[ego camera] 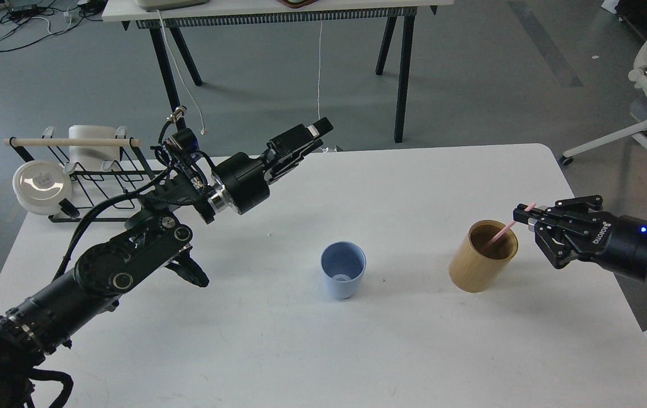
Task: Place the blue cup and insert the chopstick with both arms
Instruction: 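Pull the pink stick up out of the tan cup with the right gripper, then carry the pink stick over the blue cup and lower it inside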
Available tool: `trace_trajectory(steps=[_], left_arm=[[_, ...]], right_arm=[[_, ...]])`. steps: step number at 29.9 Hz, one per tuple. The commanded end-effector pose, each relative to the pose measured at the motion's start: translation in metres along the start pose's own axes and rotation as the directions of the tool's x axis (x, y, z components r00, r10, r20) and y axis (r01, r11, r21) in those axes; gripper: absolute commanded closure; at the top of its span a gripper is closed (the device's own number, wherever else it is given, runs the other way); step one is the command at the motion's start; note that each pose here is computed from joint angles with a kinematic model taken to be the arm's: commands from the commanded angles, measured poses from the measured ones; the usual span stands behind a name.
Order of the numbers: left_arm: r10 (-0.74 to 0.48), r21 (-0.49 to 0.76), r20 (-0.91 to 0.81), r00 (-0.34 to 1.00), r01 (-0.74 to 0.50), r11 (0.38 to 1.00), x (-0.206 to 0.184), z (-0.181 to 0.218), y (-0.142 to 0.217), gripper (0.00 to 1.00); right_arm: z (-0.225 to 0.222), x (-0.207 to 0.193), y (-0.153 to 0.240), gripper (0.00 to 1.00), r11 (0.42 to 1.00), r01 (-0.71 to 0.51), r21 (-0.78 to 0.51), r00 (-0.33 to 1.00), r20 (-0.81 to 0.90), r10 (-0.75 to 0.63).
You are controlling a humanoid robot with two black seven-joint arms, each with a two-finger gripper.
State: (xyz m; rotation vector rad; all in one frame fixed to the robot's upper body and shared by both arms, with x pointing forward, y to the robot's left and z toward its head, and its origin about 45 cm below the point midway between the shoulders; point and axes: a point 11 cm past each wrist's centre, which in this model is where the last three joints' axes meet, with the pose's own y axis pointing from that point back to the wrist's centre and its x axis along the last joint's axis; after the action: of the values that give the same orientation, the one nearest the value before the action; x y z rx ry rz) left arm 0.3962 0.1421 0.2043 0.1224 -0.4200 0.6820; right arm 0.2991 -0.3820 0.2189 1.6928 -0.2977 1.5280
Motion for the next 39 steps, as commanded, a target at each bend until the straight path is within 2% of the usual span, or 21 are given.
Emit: trace_trajectory(steps=[1, 10, 23, 39], left_arm=[[-0.001, 0.002, 0.0, 1.0, 0.001, 1.0, 0.0, -0.001, 0.0, 0.36], [0.0, 0.01, -0.017, 1.0, 0.0, 1.0, -0.006, -0.005, -0.001, 0.35], [0.012, 0.052, -0.022, 1.0, -0.011, 0.999, -0.003, -0.019, 0.003, 0.35], [0.024, 0.089, -0.039, 0.999, -0.02, 0.996, -0.007, -0.032, 0.005, 0.35]], right_arm=[[0.003, 0.004, 0.003, 0.99, 1.0, -0.006, -0.011, 1.0, -0.006, 0.006], [0.011, 0.015, 0.007, 1.0, 0.998, -0.041, -0.045, 0.999, 0.026, 0.042], [-0.005, 0.051, -0.001, 1.0, 0.984, -0.172, -0.051, 0.961, 0.212, 0.179], [-0.002, 0.106, -0.004, 1.0, 0.961, -0.273, -0.039, 0.937, 0.215, 0.275]])
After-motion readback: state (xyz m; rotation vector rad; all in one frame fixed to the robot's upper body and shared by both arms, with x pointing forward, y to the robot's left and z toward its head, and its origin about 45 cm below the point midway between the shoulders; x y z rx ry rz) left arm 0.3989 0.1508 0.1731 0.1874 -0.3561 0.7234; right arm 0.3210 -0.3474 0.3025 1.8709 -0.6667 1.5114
